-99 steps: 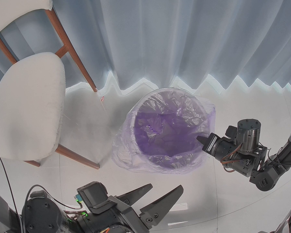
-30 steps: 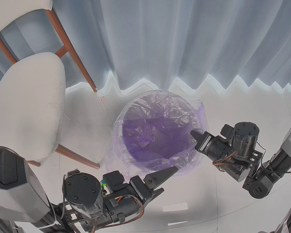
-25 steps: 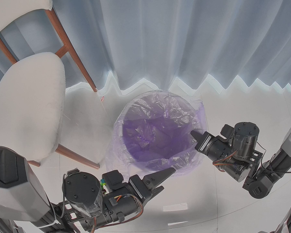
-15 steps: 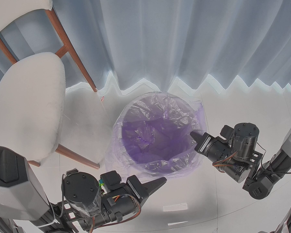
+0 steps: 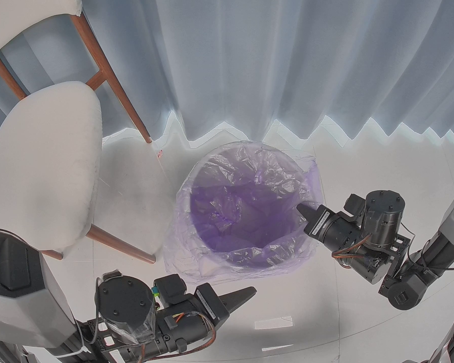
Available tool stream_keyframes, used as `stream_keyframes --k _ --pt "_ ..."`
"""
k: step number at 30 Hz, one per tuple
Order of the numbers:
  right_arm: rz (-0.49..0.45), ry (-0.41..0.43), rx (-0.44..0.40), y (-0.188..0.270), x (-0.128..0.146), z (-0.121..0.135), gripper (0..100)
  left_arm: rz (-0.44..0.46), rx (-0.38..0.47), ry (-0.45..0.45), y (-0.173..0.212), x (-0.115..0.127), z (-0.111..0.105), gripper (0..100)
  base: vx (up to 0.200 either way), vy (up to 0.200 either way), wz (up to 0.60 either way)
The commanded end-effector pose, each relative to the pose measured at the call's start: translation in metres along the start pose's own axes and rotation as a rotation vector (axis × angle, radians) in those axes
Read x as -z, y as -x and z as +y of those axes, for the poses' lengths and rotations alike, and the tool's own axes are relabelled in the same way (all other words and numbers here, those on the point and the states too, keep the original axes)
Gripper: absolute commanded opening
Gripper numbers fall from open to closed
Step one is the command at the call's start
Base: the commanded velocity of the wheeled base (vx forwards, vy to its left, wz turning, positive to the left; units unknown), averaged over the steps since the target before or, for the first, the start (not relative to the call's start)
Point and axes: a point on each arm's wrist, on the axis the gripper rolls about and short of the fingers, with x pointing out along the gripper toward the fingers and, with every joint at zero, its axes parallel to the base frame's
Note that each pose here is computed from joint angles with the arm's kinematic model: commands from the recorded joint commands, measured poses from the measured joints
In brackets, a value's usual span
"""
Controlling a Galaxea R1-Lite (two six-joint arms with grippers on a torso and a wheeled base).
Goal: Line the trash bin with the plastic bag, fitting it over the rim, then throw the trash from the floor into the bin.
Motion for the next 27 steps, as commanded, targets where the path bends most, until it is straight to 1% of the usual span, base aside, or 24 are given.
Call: stream_keyframes --k 1,4,9,12,15,16,18,20,21,24,25,27 --pt "-0.009 -0.033 -0.007 -0.002 -0.003 0.001 0 0.035 -0.028 -0.012 0.006 0.009 0.005 0 0.0 0.0 0.0" --pt "-0.008 -0.06 -0.017 -0.001 -0.004 0.002 0 0.063 -0.073 -0.038 0.01 0.016 0.013 0 0.0 0.0 0.0" --pt "-0.023 -0.079 -0.029 -0.002 -0.009 0.004 0 0.077 -0.149 -0.112 0.009 0.019 0.03 0 0.0 0.0 0.0" --pt "-0.021 -0.081 -0.025 -0.002 -0.009 0.003 0 0.079 -0.163 -0.121 0.008 0.02 0.033 0 0.0 0.0 0.0" --pt "-0.019 -0.079 -0.023 -0.002 -0.008 0.002 0 0.048 -0.13 -0.13 0.008 0.016 0.025 0 0.0 0.0 0.0" --pt "-0.021 -0.079 -0.025 -0.002 -0.009 0.003 0 0.029 -0.088 -0.132 0.011 0.012 0.015 0 0.0 0.0 0.0" --pt "-0.019 -0.079 -0.023 -0.002 -0.008 0.002 0 0.019 -0.043 -0.132 0.016 0.009 0.005 0 0.0 0.0 0.0" --pt "-0.017 -0.078 -0.021 -0.002 -0.007 0.001 0 0.016 -0.023 -0.133 0.021 0.008 0.0 0 0.0 0.0 0.0" --pt "-0.016 -0.078 -0.02 -0.002 -0.007 0.001 0 0.016 -0.023 -0.133 0.023 0.008 -0.001 100 0.0 0.0 0.0" --pt "-0.015 -0.076 -0.017 -0.002 -0.007 0.001 0 0.008 -0.022 -0.135 0.021 0.006 -0.001 100 0.0 0.0 0.0" --pt "-0.016 -0.075 -0.02 -0.002 -0.007 0.001 0 -0.02 -0.022 -0.131 0.019 0.001 -0.001 100 0.0 0.0 0.0" --pt "-0.017 -0.073 -0.021 -0.001 -0.008 0.001 0 -0.041 -0.004 -0.12 0.017 -0.005 -0.004 100 0.0 0.0 0.0"
